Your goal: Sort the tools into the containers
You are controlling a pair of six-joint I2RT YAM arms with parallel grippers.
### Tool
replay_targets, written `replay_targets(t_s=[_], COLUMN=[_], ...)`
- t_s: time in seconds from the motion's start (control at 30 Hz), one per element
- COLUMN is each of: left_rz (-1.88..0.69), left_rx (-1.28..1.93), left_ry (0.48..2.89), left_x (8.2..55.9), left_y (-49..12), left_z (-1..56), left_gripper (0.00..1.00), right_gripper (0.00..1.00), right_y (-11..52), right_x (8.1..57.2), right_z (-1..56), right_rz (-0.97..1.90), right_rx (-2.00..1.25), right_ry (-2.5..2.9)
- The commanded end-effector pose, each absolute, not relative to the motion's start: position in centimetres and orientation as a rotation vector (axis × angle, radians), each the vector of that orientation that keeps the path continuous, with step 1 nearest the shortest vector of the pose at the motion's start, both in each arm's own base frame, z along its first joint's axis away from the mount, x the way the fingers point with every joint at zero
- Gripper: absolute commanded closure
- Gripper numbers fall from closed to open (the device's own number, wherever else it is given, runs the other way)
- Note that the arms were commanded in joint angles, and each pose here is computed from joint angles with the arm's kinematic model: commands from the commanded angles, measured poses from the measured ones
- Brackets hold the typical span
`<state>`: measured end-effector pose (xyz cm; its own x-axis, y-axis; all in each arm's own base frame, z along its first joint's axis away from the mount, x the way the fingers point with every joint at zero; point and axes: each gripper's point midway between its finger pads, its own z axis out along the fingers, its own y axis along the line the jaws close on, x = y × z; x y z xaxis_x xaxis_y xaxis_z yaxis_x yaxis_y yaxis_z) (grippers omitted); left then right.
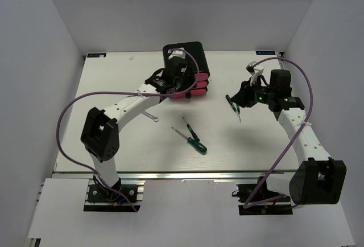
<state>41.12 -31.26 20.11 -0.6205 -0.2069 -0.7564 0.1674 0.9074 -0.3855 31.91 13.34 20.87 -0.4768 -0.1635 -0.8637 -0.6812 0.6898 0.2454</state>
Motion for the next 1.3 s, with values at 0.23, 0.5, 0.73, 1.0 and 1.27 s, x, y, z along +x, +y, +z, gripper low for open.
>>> replay_targets(t_s=[0.23, 0.5, 0.73, 1.0, 1.27], left_rz=[-0.325, -0.246, -0.217, -0.283, -0.405], left_rx=[-0.085, -0.117, -0.139, -0.067, -0.091], left_ry=[2.171, 2.150, 2.142, 2.174, 2.213], left_x=[44.1, 46.2, 46.7, 42.4, 35.4], left_y=[-31.4, -31.6, -31.5, -32.9, -33.0], left_z=[19.7, 19.0, 18.7, 18.4, 18.1], left_gripper=[0.29, 0.36, 0.58, 0.79, 0.79], right_gripper=[0.63, 0.64, 0.64, 0.65, 0.62], right_y=[13.3, 13.4, 13.1, 13.1, 13.1], right_x=[33.6, 33.6, 33.5, 33.2, 32.9], right_z=[21.6, 21.5, 21.1, 20.8, 20.0], right_rz=[0.720, 0.722, 0.702, 0.700, 0.705], right_rx=[-0.561, -0.561, -0.563, -0.575, -0.571], right_ry=[1.976, 1.976, 1.986, 1.990, 2.011])
